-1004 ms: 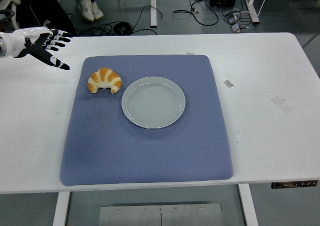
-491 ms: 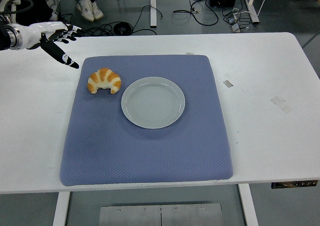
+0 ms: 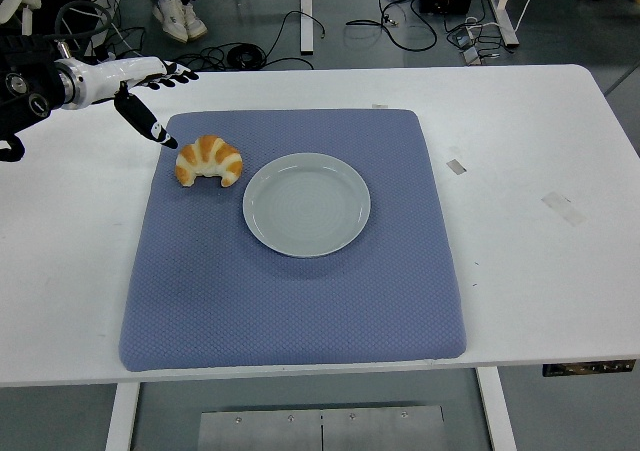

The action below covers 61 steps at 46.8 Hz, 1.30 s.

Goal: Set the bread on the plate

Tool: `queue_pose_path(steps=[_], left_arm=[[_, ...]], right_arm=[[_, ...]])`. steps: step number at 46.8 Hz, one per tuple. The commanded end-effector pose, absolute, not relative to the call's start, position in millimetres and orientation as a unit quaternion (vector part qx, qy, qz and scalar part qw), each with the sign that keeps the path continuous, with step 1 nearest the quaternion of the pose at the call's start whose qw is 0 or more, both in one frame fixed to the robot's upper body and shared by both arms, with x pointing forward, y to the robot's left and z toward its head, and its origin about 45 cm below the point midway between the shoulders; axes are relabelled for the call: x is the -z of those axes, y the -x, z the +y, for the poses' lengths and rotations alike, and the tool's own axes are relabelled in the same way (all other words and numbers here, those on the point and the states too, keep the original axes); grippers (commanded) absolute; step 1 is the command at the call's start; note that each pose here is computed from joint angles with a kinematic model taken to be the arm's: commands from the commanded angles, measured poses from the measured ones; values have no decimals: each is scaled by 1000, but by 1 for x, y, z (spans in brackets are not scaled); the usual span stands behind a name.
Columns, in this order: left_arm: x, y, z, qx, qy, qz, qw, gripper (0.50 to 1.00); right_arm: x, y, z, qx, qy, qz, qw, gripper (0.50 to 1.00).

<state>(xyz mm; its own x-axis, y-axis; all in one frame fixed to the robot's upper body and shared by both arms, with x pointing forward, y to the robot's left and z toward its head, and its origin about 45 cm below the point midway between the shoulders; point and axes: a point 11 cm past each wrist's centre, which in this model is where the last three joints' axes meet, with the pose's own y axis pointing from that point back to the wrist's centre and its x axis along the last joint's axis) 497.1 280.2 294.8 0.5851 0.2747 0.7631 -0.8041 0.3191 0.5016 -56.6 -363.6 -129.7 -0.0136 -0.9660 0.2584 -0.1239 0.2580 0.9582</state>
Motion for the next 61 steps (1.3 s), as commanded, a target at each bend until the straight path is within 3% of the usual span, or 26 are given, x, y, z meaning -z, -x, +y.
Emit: queue_pose_path(steps=[1,21,61], left_arm=[[-293,-497,277,-355,-463,-291,758,986],[-298,-500,272,-409,-403,-216,790,986],[-282,-495,266,-360,-451,-259,775,984]], right_arm=[[130,57,-364,398,-461,-591,529,1000],[130,57,-364,398,-461,-591,529,1000],[130,57,-364,398,-461,-591,529,1000]])
